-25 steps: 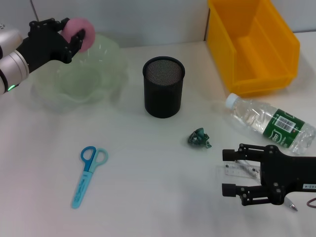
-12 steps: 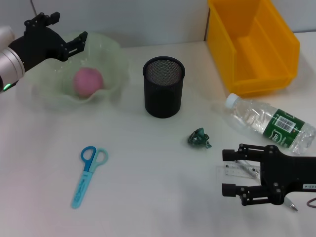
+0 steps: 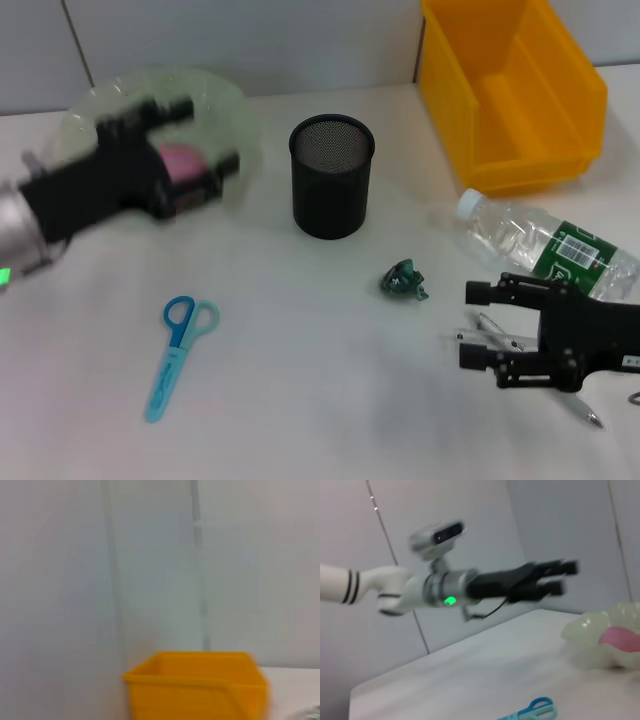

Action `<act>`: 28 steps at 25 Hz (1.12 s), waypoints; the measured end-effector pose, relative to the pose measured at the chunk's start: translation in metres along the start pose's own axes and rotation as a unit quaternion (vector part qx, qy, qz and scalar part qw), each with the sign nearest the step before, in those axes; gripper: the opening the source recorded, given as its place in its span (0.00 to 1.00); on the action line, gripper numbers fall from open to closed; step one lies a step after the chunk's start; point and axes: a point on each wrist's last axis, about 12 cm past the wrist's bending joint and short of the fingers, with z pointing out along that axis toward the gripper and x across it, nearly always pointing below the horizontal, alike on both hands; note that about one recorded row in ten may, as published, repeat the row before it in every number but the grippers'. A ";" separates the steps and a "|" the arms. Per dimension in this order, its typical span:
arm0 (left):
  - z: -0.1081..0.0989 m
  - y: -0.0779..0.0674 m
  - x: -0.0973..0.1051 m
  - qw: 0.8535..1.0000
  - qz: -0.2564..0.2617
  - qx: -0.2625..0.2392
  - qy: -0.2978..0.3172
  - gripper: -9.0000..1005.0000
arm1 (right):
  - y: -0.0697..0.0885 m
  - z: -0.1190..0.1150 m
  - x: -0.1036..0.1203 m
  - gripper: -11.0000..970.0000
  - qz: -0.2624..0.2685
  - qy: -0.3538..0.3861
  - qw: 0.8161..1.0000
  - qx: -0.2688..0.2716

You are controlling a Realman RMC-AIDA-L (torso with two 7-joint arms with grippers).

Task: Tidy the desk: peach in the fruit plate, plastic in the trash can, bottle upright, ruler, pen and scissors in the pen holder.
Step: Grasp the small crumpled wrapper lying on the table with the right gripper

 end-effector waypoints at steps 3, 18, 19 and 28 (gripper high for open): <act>-0.009 -0.010 0.006 1.000 -0.002 0.014 -0.001 0.80 | -0.005 -0.009 -0.005 0.80 0.010 -0.006 0.999 0.030; -0.027 -0.056 0.039 0.996 -0.029 0.077 0.042 0.80 | -0.042 0.004 -0.005 0.79 0.037 0.042 0.989 0.135; -0.027 -0.056 0.039 0.996 -0.029 0.077 0.042 0.80 | -0.043 0.008 -0.008 0.79 0.048 0.045 0.989 0.131; -0.024 -0.056 0.041 0.996 -0.028 0.075 0.049 0.79 | -0.061 0.030 -0.073 0.79 0.122 0.166 0.970 0.129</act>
